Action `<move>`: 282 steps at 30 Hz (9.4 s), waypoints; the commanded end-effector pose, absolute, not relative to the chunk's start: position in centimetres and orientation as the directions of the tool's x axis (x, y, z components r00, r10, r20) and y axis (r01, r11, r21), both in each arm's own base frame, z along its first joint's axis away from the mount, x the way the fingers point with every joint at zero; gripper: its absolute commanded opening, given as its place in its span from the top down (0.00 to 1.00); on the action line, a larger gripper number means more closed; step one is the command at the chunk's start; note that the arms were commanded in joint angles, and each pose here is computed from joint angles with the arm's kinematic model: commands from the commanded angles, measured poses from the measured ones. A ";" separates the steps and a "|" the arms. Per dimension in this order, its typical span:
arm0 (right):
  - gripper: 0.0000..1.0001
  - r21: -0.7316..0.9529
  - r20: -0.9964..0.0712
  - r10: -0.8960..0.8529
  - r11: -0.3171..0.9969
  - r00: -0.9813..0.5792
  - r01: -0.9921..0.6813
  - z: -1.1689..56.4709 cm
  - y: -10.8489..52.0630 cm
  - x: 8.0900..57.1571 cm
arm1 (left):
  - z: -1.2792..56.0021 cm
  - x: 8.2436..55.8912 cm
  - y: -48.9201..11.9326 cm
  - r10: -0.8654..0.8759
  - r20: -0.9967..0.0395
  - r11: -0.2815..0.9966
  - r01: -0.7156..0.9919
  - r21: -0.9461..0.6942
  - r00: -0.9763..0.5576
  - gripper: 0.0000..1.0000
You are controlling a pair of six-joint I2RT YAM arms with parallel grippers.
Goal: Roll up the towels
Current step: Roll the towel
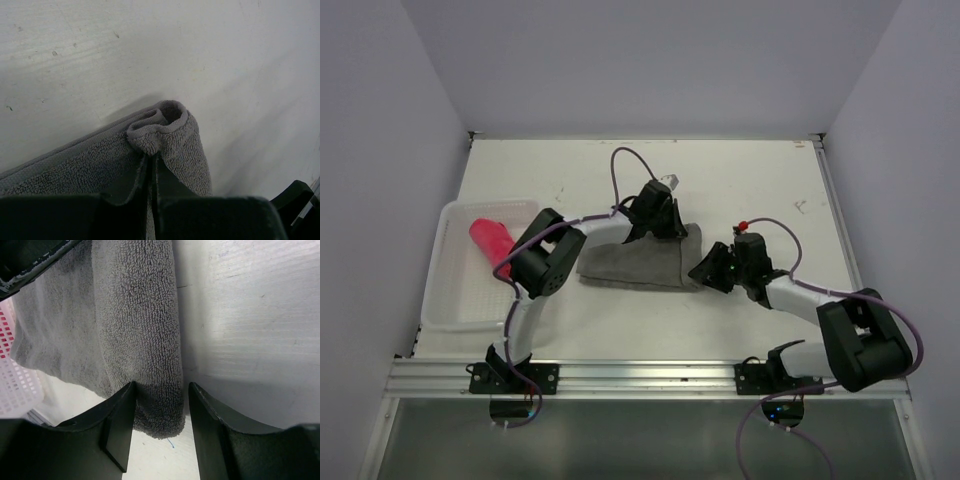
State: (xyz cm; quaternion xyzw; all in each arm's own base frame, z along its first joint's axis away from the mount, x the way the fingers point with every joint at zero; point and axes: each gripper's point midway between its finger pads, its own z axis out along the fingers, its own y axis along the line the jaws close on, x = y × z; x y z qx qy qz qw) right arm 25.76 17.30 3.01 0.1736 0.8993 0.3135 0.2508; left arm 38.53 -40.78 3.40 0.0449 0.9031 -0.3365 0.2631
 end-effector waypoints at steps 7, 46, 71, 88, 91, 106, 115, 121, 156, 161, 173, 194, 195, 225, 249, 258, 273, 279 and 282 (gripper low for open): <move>0.65 0.714 -0.296 0.481 0.685 -0.826 0.143 1.8 18.7 25.8 | 4.1 39.7 -38.7 -0.153 -0.535 0.808 0.206 -0.552 -0.831 1.00; 1.00 -0.302 -0.601 -0.248 0.951 -0.760 -0.071 6.0 15.9 26.7 | 8.1 40.4 -36.5 -0.180 -0.566 0.795 0.219 -0.565 -0.805 0.69; 1.00 -0.610 -0.534 -0.482 0.788 -0.695 -0.078 5.9 20.3 25.8 | 11.1 38.9 -35.6 -0.300 -0.472 0.598 0.222 -0.770 -0.829 0.67; 1.00 -0.575 -0.567 -0.471 0.814 -0.676 -0.084 4.4 21.7 25.6 | 12.0 38.9 -35.5 -0.349 -0.361 0.374 0.225 -0.900 -0.865 0.67; 1.00 -0.534 -0.576 -0.450 0.839 -0.683 -0.102 3.8 22.2 25.4 | 12.1 38.9 -35.9 -0.355 -0.347 0.336 0.228 -0.914 -0.868 0.67; 1.00 -0.445 -0.614 -0.378 0.891 -0.693 -0.091 3.5 22.5 25.4 | 7.5 37.4 -37.3 -0.308 -0.281 0.373 0.157 -0.915 -0.909 0.67; 1.00 -0.406 -0.617 -0.347 0.909 -0.706 -0.091 3.4 22.6 25.7 | 4.7 37.8 -37.2 -0.289 -0.335 0.495 0.159 -0.854 -0.897 0.66; 1.00 -0.365 -0.617 -0.312 0.927 -0.722 -0.088 3.1 22.6 25.7 | 3.5 38.3 -36.5 -0.278 -0.367 0.557 0.163 -0.814 -0.888 0.66; 0.49 -0.100 -0.611 -0.067 0.995 -0.789 -0.007 6.4 20.2 26.9 | -1.3 39.5 -33.0 -0.225 -0.401 0.794 0.071 -0.603 -0.888 0.67; 0.44 0.022 -0.606 0.026 1.000 -0.795 0.016 7.1 19.8 27.6 | -1.3 39.4 -33.1 -0.223 -0.398 0.793 0.071 -0.605 -0.890 0.67; 0.36 0.398 -0.570 0.248 0.917 -0.783 0.001 8.8 20.7 30.8 | -1.2 39.4 -33.0 -0.222 -0.396 0.793 0.072 -0.605 -0.891 0.67; 0.69 0.326 -0.565 0.195 0.946 -0.802 0.000 4.5 19.9 32.0 | 0.6 39.7 -32.7 -0.216 -0.420 0.794 0.092 -0.601 -0.882 0.67; 0.74 0.321 -0.571 0.192 0.947 -0.798 -0.001 4.6 19.8 32.0 | 0.8 39.7 -32.7 -0.216 -0.422 0.793 0.093 -0.602 -0.881 0.67; 1.00 -0.523 -0.670 -0.428 0.852 -0.606 -0.023 8.7 21.3 31.0 | 11.2 40.8 -33.1 -0.332 -0.439 0.561 0.199 -0.804 -0.835 0.65; 1.00 -0.480 -0.689 -0.451 0.871 -0.567 -0.111 5.2 25.2 30.1 | 10.5 39.5 -34.8 -0.393 -0.284 0.314 0.163 -0.935 -0.875 0.64; 1.00 -0.499 -0.675 -0.469 0.859 -0.570 -0.115 4.7 25.0 30.1 | 9.2 39.7 -35.3 -0.399 -0.268 0.311 0.145 -0.939 -0.877 0.64; 1.00 -0.427 -0.722 -0.374 0.903 -0.581 -0.051 5.3 24.1 30.2 | 2.3 38.4 -33.8 -0.392 -0.189 0.468 -0.019 -0.883 -0.900 0.65; 0.91 -0.359 -0.748 -0.317 0.932 -0.583 -0.047 6.6 24.0 30.5 | 0.0 38.8 -33.1 -0.384 -0.203 0.562 -0.053 -0.826 -0.901 0.65; 0.87 -0.321 -0.759 -0.290 0.946 -0.583 -0.053 7.3 24.3 30.6 | -0.9 38.8 -32.8 -0.377 -0.203 0.585 -0.063 -0.808 -0.904 0.65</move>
